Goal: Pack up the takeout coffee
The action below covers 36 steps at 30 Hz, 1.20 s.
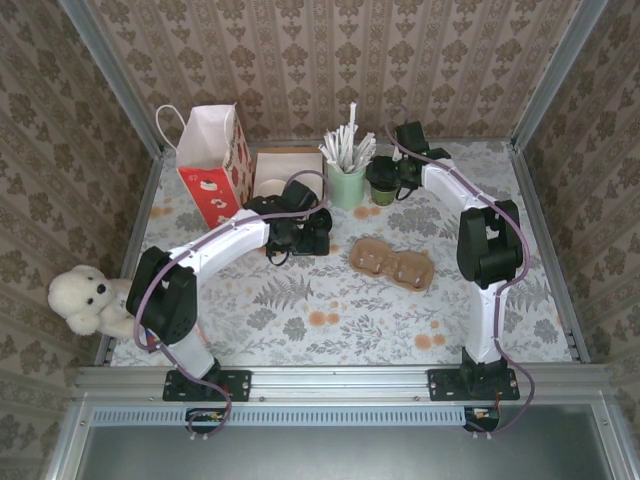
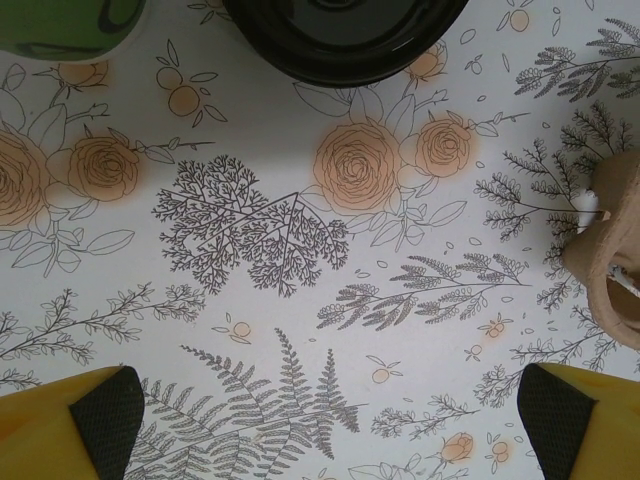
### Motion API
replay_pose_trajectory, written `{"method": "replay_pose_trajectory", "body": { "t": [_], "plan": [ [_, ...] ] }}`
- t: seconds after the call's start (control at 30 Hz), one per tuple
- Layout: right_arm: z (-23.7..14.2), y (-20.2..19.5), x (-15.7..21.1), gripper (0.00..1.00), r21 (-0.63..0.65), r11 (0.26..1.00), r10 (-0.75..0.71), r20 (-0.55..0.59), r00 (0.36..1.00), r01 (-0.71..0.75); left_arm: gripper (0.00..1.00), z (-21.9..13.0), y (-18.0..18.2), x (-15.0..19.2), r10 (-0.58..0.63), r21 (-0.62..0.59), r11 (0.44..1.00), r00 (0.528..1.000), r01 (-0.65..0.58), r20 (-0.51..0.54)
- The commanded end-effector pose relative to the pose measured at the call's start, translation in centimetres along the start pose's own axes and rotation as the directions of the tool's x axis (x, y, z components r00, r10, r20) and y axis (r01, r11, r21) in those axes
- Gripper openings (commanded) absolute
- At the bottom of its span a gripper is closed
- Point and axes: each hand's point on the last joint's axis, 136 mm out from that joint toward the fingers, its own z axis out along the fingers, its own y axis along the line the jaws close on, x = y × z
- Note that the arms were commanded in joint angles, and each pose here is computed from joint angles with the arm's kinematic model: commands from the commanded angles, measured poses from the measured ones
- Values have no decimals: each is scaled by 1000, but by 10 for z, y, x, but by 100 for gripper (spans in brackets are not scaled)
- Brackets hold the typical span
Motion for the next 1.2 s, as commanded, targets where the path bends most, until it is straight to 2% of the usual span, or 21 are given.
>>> {"method": "replay_pose_trajectory", "body": {
  "t": [0.0, 0.57, 0.93, 1.17],
  "plan": [
    [4, 2, 4, 87, 29, 1000, -5, -18, 1000, 6, 100, -7, 2, -5, -11, 10, 1000, 999, 11, 39],
    [-11, 5, -5, 92, 33, 999, -5, 10, 1000, 5, 100, -8, 6, -2, -34, 29, 999, 998, 33, 49],
    [-65, 13, -11, 96, -1, 1000, -17, 76, 997, 17, 100, -15, 6, -4, -56, 81, 996, 994, 49, 89],
    [-109, 1, -2, 100, 24, 997, 66, 162, 985, -71, 100, -57, 14, -11, -65, 95, 994, 984, 50, 165]
  ]
}}
